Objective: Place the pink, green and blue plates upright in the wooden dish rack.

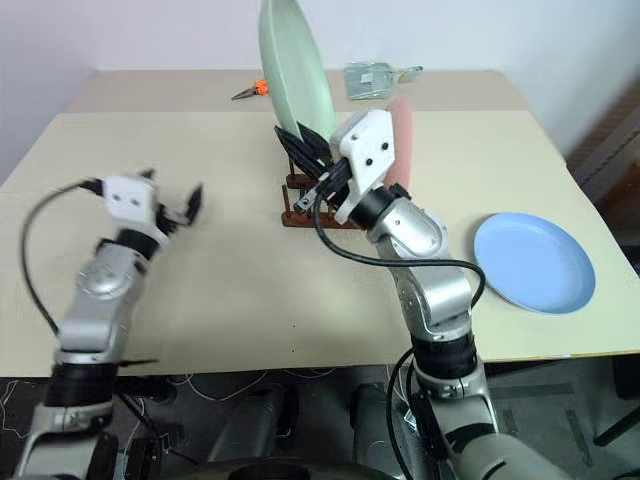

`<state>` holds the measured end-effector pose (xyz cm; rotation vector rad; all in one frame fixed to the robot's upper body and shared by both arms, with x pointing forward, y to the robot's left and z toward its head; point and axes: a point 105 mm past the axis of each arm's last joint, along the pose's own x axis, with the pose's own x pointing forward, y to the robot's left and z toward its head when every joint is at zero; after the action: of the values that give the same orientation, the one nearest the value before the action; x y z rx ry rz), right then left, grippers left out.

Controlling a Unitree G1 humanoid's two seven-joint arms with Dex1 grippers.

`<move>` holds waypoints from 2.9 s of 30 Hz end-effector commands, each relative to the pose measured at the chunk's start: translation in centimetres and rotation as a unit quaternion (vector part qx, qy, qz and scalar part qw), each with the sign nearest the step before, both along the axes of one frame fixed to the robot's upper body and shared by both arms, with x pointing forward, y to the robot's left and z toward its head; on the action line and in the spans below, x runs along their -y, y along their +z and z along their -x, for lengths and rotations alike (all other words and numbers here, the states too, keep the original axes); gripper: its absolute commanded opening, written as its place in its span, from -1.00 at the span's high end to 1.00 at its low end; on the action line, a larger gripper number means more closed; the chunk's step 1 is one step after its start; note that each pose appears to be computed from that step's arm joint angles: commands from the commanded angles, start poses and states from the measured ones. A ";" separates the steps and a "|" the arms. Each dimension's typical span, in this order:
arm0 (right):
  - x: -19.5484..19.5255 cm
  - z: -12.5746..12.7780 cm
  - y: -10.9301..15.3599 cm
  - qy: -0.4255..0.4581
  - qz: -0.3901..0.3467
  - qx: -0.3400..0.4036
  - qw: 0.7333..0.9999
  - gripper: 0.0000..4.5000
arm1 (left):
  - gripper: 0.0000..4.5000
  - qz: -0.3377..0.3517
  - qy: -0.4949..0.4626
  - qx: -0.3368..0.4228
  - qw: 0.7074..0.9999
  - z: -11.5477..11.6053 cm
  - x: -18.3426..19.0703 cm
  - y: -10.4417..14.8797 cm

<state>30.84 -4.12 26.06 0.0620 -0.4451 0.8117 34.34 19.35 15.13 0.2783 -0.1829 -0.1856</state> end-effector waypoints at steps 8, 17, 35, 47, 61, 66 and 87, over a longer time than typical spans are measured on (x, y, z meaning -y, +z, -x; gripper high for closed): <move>1.3 -0.8 -0.1 -0.008 -0.100 -0.101 0.990 1.00 | -0.83 0.022 -0.158 0.012 0.987 3.0 6.6 -0.3; 2.3 -3.6 -1.2 -0.010 -0.108 -0.177 0.978 1.00 | -0.83 0.011 -0.201 0.000 0.980 3.8 8.0 -0.5; 5.1 -3.1 3.5 -0.117 0.113 0.066 0.985 -0.62 | -0.85 0.003 -0.220 -0.009 0.975 3.9 8.5 -0.9; 21.6 -1.9 1.2 -0.351 0.177 -0.011 0.920 -0.98 | -0.85 -0.009 -0.267 -0.022 0.964 3.8 9.7 -1.3; 24.8 1.0 -15.5 -0.415 0.248 -0.294 0.824 -0.39 | -0.85 -0.023 -0.310 -0.023 0.950 3.2 11.2 -1.5; 24.6 0.5 -15.6 -0.418 0.246 -0.300 0.821 0.76 | -0.85 -0.025 -0.309 -0.023 0.950 3.2 11.1 -1.6; 4.9 4.7 12.3 0.068 -0.142 0.089 0.984 0.99 | -0.85 -0.046 -0.135 0.045 0.989 0.2 5.0 -0.7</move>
<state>28.65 -11.20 37.10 0.2346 -0.6795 0.7270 33.84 13.47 12.88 0.3354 -0.2333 -0.5156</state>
